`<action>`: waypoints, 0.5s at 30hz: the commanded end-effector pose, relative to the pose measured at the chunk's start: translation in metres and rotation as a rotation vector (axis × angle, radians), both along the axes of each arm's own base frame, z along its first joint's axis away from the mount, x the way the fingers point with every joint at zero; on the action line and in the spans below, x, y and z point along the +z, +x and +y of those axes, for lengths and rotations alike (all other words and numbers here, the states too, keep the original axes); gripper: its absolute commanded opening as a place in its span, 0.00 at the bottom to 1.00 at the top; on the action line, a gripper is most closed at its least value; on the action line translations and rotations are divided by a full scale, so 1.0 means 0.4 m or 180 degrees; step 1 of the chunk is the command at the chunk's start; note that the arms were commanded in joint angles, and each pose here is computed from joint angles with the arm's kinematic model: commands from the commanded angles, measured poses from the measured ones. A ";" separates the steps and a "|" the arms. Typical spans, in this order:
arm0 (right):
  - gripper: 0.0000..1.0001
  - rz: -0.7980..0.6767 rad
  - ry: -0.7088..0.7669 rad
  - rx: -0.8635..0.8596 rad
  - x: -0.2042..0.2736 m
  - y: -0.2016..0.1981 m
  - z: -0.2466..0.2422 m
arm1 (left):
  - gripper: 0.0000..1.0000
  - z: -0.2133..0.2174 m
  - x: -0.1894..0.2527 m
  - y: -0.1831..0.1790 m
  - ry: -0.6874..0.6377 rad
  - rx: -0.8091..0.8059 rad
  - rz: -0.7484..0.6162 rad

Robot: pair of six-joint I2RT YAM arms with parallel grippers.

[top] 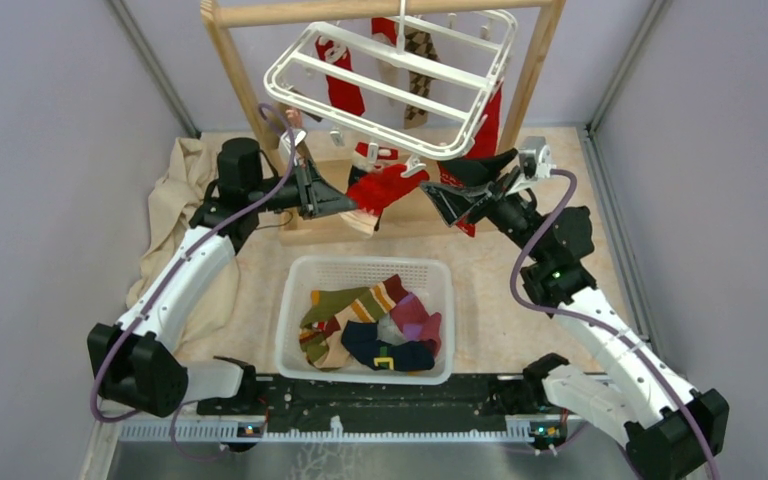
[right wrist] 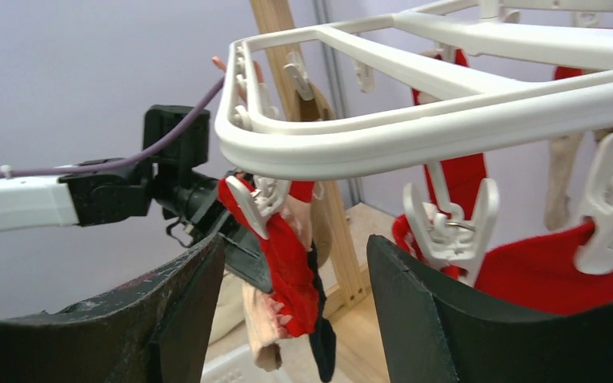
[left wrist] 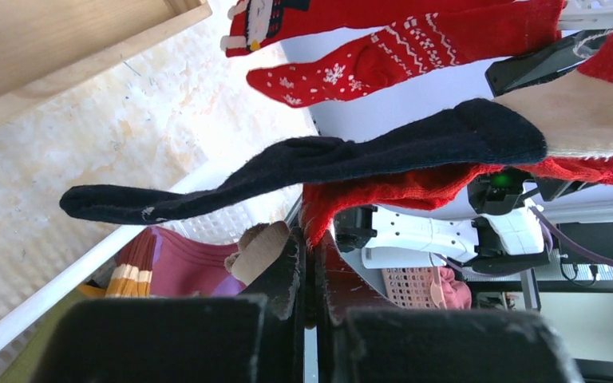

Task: Remove the socks clipped to the hanger
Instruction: Remove the sock from the hanger.

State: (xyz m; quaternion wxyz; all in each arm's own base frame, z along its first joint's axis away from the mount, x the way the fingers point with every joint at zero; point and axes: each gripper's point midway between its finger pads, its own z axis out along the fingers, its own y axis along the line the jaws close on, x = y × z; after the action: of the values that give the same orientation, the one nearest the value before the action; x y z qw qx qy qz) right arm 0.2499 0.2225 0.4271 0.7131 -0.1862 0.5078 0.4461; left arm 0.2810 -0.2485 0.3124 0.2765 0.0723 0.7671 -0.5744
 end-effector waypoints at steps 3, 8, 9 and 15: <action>0.65 -0.0355 0.0208 0.0466 0.082 -0.050 0.030 | 0.00 0.001 -0.006 -0.013 0.0028 -0.0143 0.0039; 0.62 -0.0385 0.0268 0.0562 0.097 -0.046 0.043 | 0.00 0.003 -0.033 -0.020 0.0069 -0.0149 0.0143; 0.61 -0.0387 0.0272 0.0561 0.098 -0.043 0.044 | 0.00 0.003 -0.038 -0.022 0.0076 -0.0158 0.0163; 0.55 -0.0439 0.0367 0.0544 0.115 -0.035 0.043 | 0.00 0.002 -0.056 -0.032 0.0097 -0.0182 0.0239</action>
State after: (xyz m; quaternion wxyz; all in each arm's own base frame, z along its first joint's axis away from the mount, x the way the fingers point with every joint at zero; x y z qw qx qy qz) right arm 0.2503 0.2469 0.4274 0.6809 -0.2094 0.4807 0.5114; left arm 0.2724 -0.2479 0.2971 0.2413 0.0696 0.7815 -0.5711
